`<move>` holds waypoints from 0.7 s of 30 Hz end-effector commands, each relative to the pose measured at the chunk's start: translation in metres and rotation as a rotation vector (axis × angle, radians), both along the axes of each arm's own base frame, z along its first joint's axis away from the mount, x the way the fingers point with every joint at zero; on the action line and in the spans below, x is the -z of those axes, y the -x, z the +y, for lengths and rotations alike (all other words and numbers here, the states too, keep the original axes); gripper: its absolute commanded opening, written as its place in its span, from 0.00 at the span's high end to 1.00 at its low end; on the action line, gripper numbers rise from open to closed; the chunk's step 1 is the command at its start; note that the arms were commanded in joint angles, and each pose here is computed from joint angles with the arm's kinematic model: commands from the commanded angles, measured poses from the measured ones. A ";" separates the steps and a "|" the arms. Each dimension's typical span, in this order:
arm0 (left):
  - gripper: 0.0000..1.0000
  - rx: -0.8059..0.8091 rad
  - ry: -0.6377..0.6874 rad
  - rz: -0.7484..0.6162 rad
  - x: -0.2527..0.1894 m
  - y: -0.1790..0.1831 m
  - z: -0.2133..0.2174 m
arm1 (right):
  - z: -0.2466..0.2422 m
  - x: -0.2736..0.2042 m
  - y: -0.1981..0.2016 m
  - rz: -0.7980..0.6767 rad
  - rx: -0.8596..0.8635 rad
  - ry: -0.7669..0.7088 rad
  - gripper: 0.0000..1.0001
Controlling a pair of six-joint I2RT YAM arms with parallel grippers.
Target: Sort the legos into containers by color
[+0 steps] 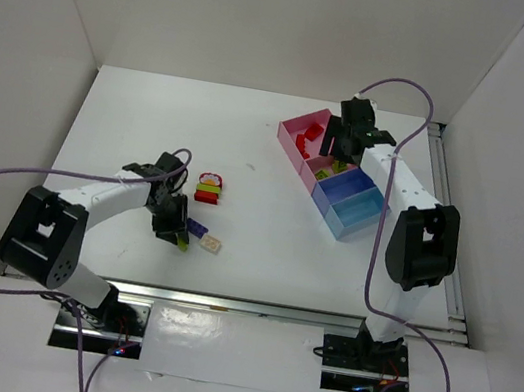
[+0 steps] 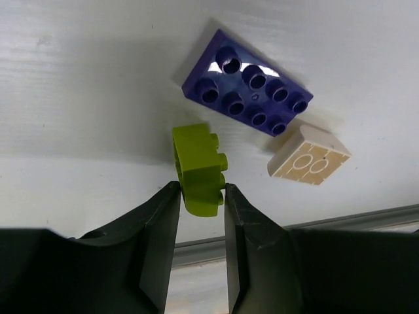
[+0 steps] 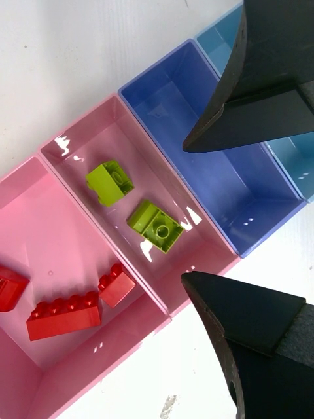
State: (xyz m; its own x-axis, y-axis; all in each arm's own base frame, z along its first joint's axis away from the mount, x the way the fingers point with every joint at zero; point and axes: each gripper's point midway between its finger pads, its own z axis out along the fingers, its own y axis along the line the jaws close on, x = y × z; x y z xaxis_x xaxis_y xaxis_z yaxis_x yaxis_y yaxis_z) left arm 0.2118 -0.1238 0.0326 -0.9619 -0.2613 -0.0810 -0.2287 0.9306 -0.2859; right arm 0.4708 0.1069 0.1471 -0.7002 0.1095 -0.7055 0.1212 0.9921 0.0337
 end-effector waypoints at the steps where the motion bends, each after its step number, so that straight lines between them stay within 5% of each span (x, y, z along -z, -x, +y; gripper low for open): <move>1: 0.60 0.001 -0.019 -0.011 -0.005 -0.012 -0.001 | -0.002 -0.015 -0.004 -0.049 0.002 -0.007 0.20; 11: 0.81 0.170 0.023 -0.191 -0.084 -0.049 -0.037 | -0.020 -0.037 -0.007 -0.087 0.022 -0.053 0.20; 21: 0.96 0.378 0.426 -0.362 -0.173 -0.121 -0.162 | -0.047 -0.077 0.001 -0.170 0.126 -0.032 0.20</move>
